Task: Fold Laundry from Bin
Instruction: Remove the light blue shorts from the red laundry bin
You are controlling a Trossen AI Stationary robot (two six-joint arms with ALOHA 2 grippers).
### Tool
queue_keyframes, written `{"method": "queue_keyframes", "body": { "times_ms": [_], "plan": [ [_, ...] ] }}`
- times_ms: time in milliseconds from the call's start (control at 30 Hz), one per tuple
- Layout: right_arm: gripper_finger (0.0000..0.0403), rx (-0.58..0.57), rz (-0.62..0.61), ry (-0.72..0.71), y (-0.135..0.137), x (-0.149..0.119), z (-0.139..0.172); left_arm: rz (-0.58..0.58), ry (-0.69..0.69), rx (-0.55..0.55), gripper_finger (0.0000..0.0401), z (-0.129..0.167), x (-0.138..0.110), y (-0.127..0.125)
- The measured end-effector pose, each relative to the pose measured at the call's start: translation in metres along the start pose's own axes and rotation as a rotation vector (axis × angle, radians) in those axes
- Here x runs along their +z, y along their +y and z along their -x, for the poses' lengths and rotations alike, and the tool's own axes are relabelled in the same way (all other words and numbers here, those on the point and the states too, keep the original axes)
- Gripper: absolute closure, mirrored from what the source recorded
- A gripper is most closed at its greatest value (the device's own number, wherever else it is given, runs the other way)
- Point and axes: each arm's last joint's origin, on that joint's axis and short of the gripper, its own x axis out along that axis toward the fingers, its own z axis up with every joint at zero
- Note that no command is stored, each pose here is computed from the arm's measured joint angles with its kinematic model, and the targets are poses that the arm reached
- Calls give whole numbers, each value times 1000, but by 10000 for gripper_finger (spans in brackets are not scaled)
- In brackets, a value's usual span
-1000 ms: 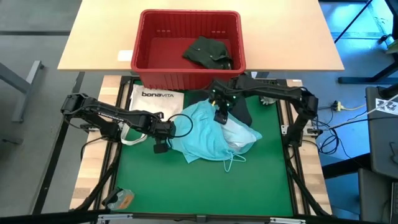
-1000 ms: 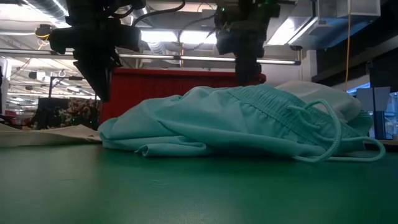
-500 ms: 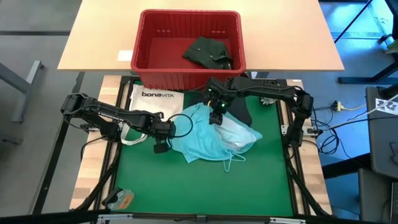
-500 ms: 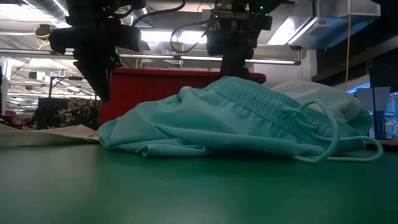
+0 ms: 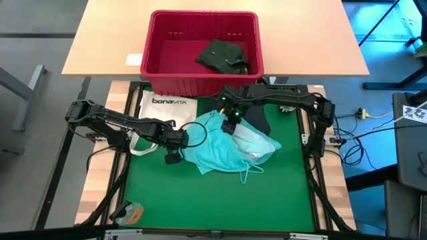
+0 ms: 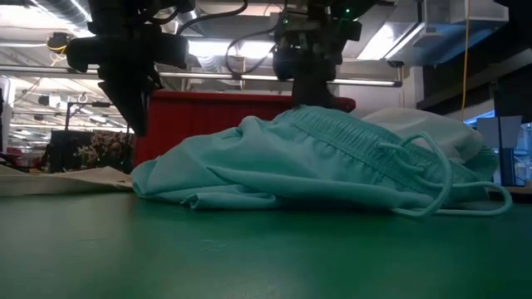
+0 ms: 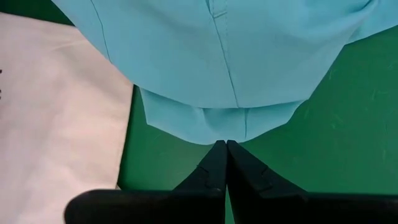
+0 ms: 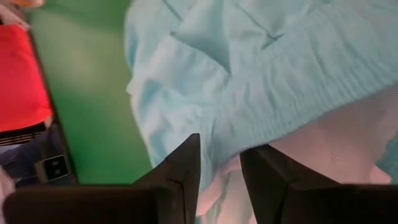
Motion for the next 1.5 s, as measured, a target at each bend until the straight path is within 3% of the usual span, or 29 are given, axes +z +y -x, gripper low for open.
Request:
{"method": "queue_keyframes", "body": {
  "times_ms": [133, 300, 600, 1100, 1400, 1500],
  "plan": [
    [315, 4, 21, -15, 2, 2, -3, 0, -1, 2, 401, 0, 0, 0],
    [392, 30, 34, -26, 5, 2, 1, -3, -1, 3, 401, 0, 0, 0],
    [396, 33, 107, -74, 28, -25, 59, 12, -34, -5, 390, 0, 4, 1],
    [399, -84, 205, -441, 69, -109, 186, 54, -105, -7, 248, -2, 13, 8],
    [400, -154, 217, -562, 75, -151, 221, 95, -211, 127, 205, -1, 22, 13],
    [401, -154, 218, -565, 76, -157, 224, 98, -282, 113, 204, 1, 29, 12]
  ]
}}
